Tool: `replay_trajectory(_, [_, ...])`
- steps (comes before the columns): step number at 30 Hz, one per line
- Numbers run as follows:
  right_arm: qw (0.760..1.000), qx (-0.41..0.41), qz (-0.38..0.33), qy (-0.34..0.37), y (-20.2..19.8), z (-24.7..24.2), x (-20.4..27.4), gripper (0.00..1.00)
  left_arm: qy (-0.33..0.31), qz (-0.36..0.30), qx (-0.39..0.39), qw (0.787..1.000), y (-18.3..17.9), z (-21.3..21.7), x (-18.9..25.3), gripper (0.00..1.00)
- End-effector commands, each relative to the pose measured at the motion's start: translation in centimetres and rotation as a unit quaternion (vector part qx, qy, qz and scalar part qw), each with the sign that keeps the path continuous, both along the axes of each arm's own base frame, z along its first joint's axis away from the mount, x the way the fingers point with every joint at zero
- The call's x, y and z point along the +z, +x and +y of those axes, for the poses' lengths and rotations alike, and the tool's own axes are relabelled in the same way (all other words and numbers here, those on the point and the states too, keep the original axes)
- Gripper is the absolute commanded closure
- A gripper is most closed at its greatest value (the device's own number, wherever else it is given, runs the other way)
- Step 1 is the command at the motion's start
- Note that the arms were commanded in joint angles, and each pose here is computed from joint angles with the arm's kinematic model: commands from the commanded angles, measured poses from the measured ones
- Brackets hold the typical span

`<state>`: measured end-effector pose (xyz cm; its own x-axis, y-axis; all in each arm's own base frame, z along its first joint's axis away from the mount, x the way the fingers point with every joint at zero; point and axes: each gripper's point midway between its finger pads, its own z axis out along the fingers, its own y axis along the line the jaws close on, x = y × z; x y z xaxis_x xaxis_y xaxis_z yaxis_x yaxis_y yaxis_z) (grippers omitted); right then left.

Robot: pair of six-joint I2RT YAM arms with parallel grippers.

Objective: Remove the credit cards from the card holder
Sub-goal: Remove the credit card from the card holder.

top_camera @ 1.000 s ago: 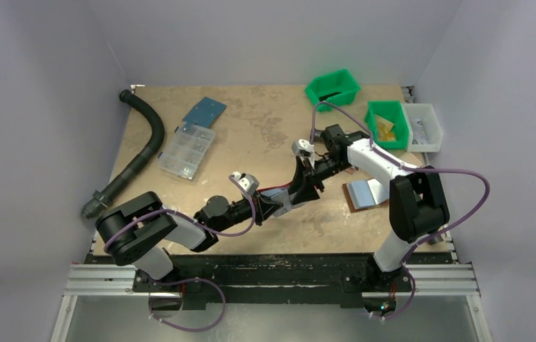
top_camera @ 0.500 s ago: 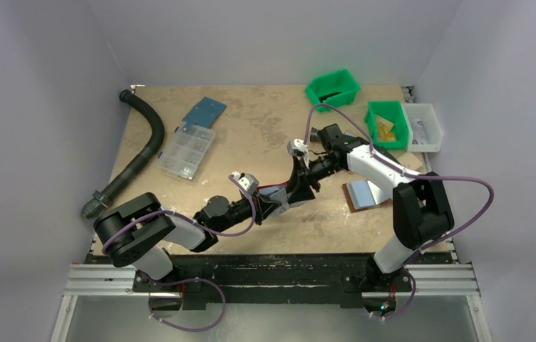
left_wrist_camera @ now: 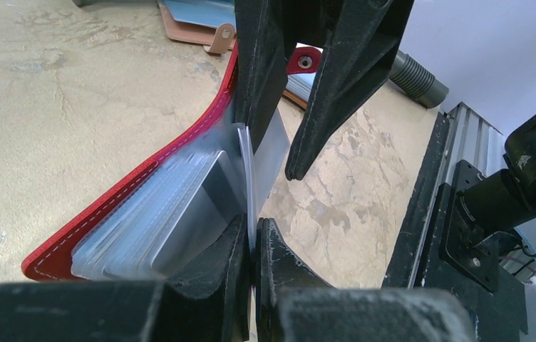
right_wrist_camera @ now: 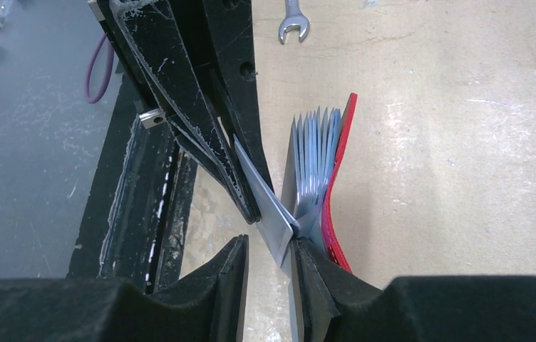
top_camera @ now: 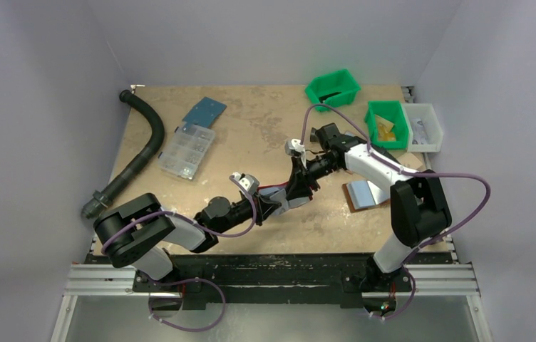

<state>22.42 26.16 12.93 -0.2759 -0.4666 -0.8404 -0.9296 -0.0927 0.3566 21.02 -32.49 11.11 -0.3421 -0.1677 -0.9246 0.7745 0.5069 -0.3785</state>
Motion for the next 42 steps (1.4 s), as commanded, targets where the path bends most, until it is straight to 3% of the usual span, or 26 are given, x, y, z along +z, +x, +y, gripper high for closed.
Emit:
replay_trajectory(1, [0.998, 0.034, 0.031, 0.033, -1.7, 1.7, 1.5, 0.65, -0.114, -0.075, 0.017, 0.990, 1.0, -0.8, 7.9, 1.00])
replay_trajectory(15, [0.998, 0.032, 0.041, 0.037, -1.7, 1.9, 1.7, 0.65, -0.115, -0.040, 0.077, 0.989, 2.9, -0.3, 6.5, 1.00])
replay_trajectory(23, [0.999, -0.017, 0.042, 0.010, -0.1, 2.1, 0.9, 0.69, -0.114, -0.040, 0.080, 0.989, 3.1, -0.7, 6.6, 1.00])
replay_trajectory(33, [0.998, -0.050, 0.045, -0.011, 1.0, 2.1, -0.2, 0.52, -0.133, -0.074, 0.056, 0.987, 1.9, -0.7, 8.1, 1.00])
replay_trajectory(42, [0.998, -0.050, 0.044, -0.011, 1.0, 2.1, -0.2, 0.52, -0.147, -0.091, 0.041, 0.984, 1.4, -1.0, 9.3, 1.00])
